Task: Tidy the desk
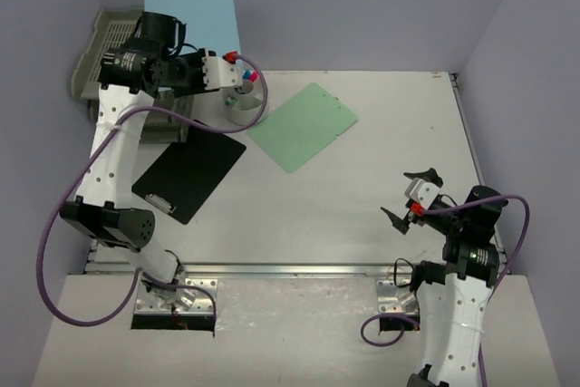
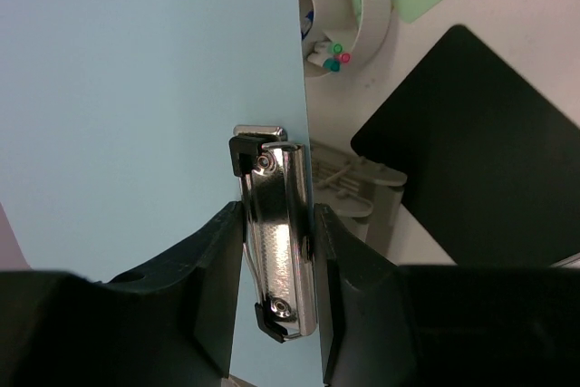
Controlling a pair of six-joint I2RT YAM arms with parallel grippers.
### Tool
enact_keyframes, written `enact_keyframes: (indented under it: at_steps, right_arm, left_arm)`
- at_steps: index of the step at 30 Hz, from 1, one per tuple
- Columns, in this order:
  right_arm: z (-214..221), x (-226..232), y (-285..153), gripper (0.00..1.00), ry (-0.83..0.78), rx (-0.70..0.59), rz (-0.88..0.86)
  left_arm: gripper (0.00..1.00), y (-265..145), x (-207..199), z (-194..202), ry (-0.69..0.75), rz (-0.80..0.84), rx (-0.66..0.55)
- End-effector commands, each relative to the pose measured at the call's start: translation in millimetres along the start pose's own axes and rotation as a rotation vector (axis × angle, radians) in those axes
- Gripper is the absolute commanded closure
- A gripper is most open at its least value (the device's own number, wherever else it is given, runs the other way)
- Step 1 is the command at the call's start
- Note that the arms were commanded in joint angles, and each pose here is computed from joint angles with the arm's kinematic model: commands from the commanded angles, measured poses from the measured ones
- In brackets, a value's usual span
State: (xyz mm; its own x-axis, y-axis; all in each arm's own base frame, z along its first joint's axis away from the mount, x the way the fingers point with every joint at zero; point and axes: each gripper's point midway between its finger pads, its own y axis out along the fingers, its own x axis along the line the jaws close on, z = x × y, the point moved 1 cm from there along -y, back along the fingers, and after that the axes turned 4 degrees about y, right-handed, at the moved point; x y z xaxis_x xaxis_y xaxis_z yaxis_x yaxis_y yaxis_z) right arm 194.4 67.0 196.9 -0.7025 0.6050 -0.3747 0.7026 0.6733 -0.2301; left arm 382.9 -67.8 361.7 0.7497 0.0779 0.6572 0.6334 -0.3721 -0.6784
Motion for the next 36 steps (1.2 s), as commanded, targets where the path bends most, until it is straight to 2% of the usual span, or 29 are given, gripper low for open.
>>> enact_keyframes:
  at_steps: [1, 11, 20, 30, 36]
  right_arm:
    - [-3.8, -4.1, 2.0, 0.01, -0.020, -0.019, -0.004]
    - [4.1, -1.2, 5.1, 0.01, 0.003, -0.012, -0.026]
    - [7.8, -1.0, 7.9, 0.01, 0.029, -0.010, -0.044]
    - [7.5, -1.9, 7.3, 0.01, 0.041, -0.002, -0.042]
    - [6.5, -3.7, 7.2, 0.01, 0.056, 0.003, -0.041]
  left_arm:
    - [1.00, -23.2, 15.3, 21.4, 0.191, -0.023, -0.092]
    - [1.00, -18.8, 32.8, 135.6, 0.156, -0.045, -0.027]
    - [1.00, -8.2, 25.0, 214.7, 0.251, -0.002, 0.030]
    - [1.00, 11.7, 12.7, 263.8, 0.378, 0.087, 0.076]
    - [1.00, 20.1, 10.9, 279.7, 0.447, 0.128, 0.098]
